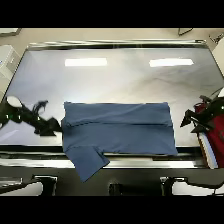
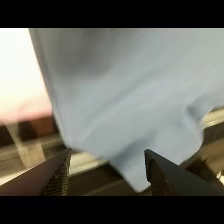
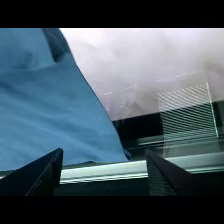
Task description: Fold the clothes and pants, and hang the long-sleeved shirts on hangers.
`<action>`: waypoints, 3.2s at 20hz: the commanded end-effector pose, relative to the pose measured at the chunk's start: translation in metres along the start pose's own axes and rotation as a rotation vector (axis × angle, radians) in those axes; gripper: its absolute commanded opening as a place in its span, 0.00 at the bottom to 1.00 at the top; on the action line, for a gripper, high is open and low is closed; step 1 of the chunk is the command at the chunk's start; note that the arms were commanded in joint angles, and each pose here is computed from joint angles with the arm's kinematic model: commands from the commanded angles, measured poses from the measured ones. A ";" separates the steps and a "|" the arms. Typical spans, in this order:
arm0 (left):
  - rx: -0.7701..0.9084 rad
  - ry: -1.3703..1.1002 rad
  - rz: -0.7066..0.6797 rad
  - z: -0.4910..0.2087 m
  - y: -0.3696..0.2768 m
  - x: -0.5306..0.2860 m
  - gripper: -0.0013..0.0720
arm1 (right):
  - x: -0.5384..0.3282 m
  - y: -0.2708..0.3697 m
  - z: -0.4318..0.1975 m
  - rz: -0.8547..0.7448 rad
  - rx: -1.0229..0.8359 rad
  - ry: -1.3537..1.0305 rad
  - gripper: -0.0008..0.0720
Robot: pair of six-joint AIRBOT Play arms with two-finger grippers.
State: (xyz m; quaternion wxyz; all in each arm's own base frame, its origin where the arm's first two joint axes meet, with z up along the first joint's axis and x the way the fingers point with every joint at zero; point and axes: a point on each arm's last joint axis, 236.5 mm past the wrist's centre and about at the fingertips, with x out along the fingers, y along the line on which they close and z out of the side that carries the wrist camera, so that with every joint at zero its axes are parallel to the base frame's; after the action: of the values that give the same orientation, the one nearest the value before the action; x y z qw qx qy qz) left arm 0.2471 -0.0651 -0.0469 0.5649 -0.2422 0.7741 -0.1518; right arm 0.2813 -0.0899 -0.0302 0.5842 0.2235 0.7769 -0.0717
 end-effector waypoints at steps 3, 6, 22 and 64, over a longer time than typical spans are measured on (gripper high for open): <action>-0.059 0.086 -0.017 -0.073 0.020 0.059 0.73 | 0.013 -0.009 -0.016 0.013 0.027 0.026 0.84; -0.070 0.109 -0.035 -0.083 0.016 0.081 0.73 | 0.013 -0.009 -0.016 0.013 0.027 0.025 0.84; -0.044 0.081 -0.044 -0.079 -0.011 0.114 0.06 | 0.047 -0.012 -0.050 0.019 0.045 0.161 0.84; 0.210 -0.211 0.052 0.191 -0.062 -0.008 0.06 | 0.031 0.122 0.124 0.292 0.003 -0.258 0.06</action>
State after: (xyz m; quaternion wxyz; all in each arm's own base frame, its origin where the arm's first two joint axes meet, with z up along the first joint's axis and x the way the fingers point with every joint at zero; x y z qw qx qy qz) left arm 0.4389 -0.0978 -0.0488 0.6873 -0.1765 0.6798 -0.1852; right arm 0.4291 -0.0266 -0.0730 0.6898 0.3023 0.6575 -0.0211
